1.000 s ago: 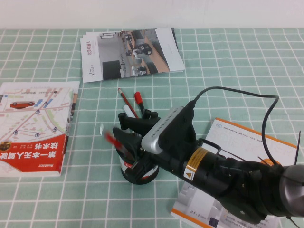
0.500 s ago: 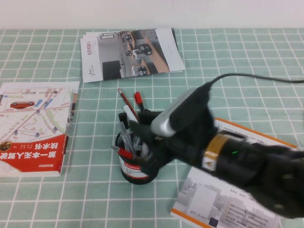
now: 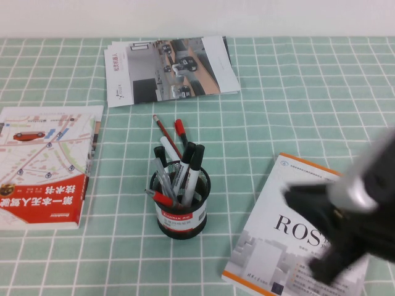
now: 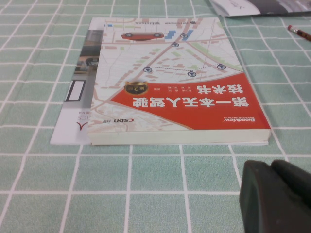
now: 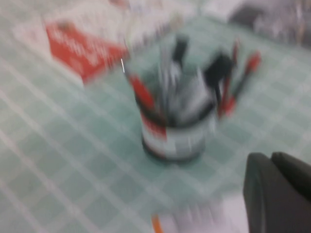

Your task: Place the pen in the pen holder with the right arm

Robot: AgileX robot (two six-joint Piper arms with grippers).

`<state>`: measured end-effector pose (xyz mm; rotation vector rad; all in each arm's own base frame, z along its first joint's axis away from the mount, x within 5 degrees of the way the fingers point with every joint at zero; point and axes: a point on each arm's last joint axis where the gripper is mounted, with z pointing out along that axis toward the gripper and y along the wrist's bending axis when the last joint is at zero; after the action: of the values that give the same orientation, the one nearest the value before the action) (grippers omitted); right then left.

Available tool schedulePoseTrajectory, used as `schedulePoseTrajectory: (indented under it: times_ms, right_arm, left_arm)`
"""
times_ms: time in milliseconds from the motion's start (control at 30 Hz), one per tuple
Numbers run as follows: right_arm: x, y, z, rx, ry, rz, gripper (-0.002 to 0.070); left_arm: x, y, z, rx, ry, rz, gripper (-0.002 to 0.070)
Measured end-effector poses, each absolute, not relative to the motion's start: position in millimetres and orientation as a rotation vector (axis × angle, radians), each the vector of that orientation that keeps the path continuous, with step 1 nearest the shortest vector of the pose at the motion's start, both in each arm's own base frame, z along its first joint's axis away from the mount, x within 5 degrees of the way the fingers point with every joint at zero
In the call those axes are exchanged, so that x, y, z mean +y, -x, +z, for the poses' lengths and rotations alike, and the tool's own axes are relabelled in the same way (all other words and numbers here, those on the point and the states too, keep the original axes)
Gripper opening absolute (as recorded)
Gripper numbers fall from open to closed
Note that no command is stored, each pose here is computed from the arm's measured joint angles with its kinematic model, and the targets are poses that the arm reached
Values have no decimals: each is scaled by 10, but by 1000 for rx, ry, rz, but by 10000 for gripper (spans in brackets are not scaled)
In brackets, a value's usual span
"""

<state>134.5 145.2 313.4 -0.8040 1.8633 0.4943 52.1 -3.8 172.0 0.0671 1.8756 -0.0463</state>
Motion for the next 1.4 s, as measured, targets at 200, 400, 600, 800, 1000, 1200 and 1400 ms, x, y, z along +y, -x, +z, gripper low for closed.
schedulePoseTrajectory:
  times_ms: [200, 400, 600, 800, 1000, 1200, 1400]
  right_arm:
    - [1167, -1138, 3004, 2057, 828, 402, -18]
    - [1122, -1096, 2949, 2136, 838, 380, -18]
    - [1022, -1112, 2822, 2097, 794, 354, -19]
    - [549, -1171, 2435, 2098, 286, 362, -19]
    - [139, -935, 1987, 1990, -56, 229, -19]
    - [68, -702, 1779, 1872, -105, 210, -19]
    - [58, -579, 1783, 1823, -95, 211, -19]
  left_arm:
    - [-38, -521, 1720, 1876, -67, -46, -4]
    - [-38, -521, 1720, 1876, -67, -46, -4]
    - [-38, -521, 1720, 1876, -67, -46, -4]
    - [-38, -521, 1720, 1876, -67, -46, -4]
    - [-38, -521, 1720, 1876, -67, -46, -4]
    - [-38, -521, 1720, 1876, -67, -46, -4]
    - [-38, -521, 1720, 1876, -67, -46, -4]
